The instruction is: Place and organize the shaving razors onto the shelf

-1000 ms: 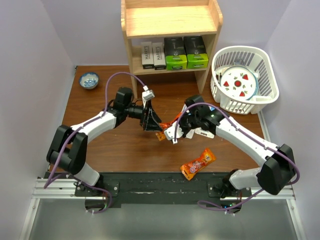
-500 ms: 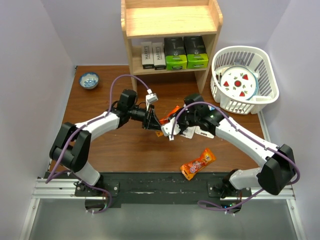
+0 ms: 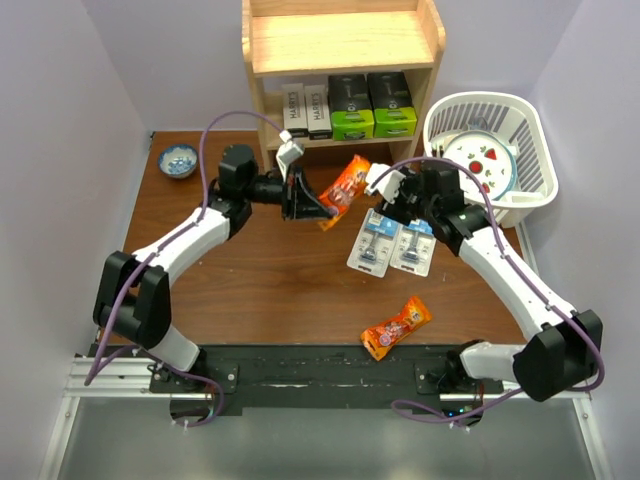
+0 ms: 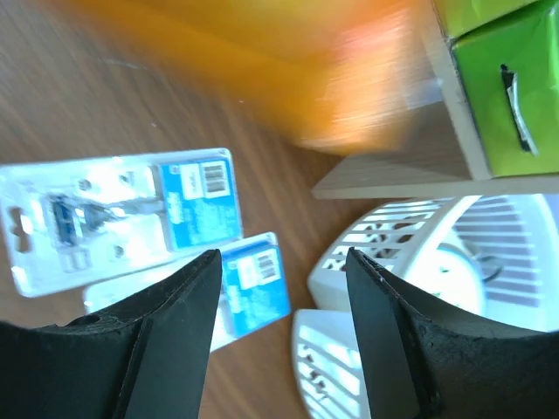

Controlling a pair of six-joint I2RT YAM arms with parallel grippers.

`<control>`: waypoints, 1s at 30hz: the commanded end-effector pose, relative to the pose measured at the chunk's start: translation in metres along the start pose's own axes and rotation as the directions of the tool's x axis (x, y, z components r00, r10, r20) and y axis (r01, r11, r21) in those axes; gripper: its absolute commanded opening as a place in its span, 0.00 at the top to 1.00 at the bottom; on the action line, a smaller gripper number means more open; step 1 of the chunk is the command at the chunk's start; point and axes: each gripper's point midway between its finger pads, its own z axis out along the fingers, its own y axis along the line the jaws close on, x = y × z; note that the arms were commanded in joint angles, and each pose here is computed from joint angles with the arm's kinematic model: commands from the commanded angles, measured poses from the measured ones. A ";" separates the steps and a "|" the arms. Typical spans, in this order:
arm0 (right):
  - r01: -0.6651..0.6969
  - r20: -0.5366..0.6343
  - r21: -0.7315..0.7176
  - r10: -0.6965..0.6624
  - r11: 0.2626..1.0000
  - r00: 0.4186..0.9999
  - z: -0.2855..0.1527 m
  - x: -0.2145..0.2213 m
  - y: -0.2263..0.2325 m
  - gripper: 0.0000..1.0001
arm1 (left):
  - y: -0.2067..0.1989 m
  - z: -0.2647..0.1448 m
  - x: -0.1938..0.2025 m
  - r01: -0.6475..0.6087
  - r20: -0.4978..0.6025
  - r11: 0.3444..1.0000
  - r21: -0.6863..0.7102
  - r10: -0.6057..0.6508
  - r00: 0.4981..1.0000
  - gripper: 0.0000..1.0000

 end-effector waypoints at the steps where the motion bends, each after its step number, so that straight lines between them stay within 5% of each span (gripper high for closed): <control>1: -0.189 -0.016 0.009 0.189 0.982 0.982 -0.001 -0.001 0.006 0.37 | -0.047 -0.003 -0.106 -0.246 0.165 0.969 0.037 0.237 0.958 1.00; 7: -0.250 -0.027 -0.005 0.250 0.968 0.968 0.005 -0.010 0.001 0.38 | -0.054 -0.015 -0.201 -0.353 0.340 0.929 -0.115 0.371 0.864 1.00; 16: -0.339 -0.044 -0.030 0.338 0.940 0.940 0.018 -0.018 -0.001 0.39 | -0.004 -0.041 -0.306 -0.117 0.599 0.916 -0.384 0.344 0.723 1.00; 22: -0.396 -0.061 -0.024 0.394 0.918 0.917 0.025 -0.017 -0.001 0.39 | 0.032 -0.062 -0.341 0.002 0.676 0.876 -0.482 0.370 0.638 1.00; 30: -0.420 -0.075 -0.025 0.417 0.907 0.906 0.027 -0.011 0.006 0.39 | 0.076 -0.086 -0.336 0.072 0.671 0.850 -0.522 0.357 0.650 1.00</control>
